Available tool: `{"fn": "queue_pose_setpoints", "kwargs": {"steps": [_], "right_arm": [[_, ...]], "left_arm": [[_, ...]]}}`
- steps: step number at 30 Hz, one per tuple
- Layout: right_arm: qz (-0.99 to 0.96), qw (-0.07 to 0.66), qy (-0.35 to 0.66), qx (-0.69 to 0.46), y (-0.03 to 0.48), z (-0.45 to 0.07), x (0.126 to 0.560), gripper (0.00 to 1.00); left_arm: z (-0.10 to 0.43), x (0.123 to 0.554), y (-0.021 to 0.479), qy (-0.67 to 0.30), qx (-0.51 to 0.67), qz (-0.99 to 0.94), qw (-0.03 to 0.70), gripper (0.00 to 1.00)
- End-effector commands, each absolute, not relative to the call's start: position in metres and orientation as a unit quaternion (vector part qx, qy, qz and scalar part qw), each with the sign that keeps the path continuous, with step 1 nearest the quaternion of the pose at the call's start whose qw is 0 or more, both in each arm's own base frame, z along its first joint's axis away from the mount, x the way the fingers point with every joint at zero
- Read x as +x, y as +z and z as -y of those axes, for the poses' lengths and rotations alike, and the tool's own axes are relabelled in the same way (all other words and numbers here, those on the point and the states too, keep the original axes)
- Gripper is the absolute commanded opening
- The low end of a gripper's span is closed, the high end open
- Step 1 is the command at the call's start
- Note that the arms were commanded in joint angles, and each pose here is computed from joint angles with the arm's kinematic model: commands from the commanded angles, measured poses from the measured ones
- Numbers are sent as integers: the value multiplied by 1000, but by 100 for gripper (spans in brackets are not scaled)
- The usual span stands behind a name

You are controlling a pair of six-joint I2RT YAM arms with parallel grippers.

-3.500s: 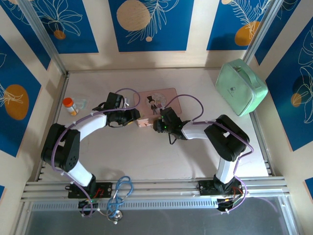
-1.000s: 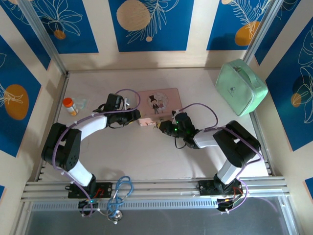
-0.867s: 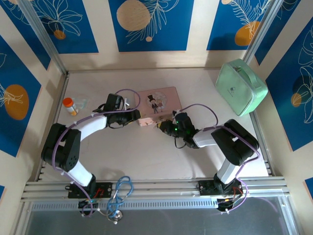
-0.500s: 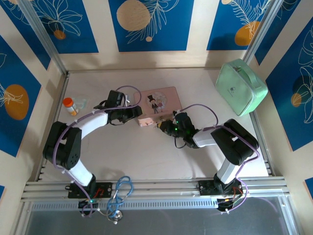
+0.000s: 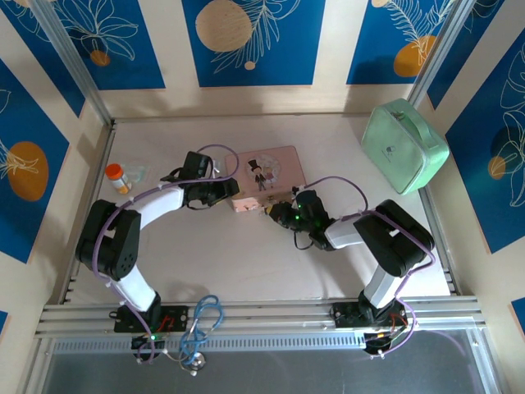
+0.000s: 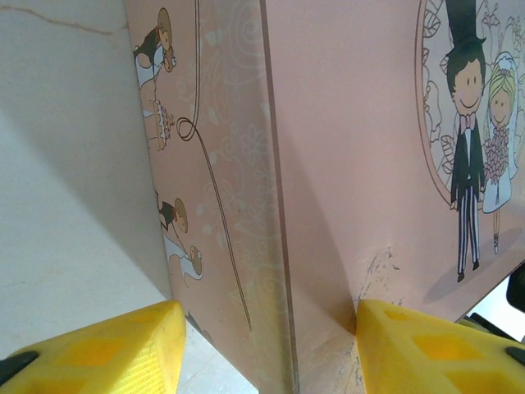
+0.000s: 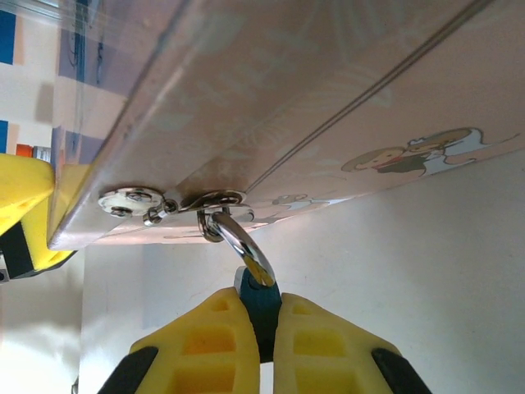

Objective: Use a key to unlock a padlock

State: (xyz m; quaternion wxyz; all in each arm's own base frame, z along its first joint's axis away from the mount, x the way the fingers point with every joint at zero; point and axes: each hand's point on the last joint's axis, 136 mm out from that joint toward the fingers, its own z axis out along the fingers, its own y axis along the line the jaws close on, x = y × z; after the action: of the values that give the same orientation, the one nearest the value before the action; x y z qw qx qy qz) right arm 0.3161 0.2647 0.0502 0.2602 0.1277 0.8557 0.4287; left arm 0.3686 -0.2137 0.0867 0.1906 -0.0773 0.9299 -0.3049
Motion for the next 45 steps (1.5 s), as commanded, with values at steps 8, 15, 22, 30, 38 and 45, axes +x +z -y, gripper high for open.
{"fn": "queue_pose_setpoints", "kwargs": {"steps": [8,15,22,30,38,45], "right_arm": [[-861,248,420,144,39,-256,312,0],[-860,248,423,144,41,-255,310,0],[-861,242,422,146,37,-257,308,0],[-861,241,422,149,36,-256,308,0],[-860,245,420,154,36,-253,309,0],[-856,255,421,159,40,-251,312,0]], "left_arm": [[202,353,61,-261,-70,-949,163,52],[205,351,60,-268,-61,-948,158,52],[212,362,83,-278,-59,-943,174,62],[227,358,100,-289,-54,-937,188,64],[226,356,87,-283,-64,-940,181,60],[223,347,78,-282,-65,-942,171,56]]}}
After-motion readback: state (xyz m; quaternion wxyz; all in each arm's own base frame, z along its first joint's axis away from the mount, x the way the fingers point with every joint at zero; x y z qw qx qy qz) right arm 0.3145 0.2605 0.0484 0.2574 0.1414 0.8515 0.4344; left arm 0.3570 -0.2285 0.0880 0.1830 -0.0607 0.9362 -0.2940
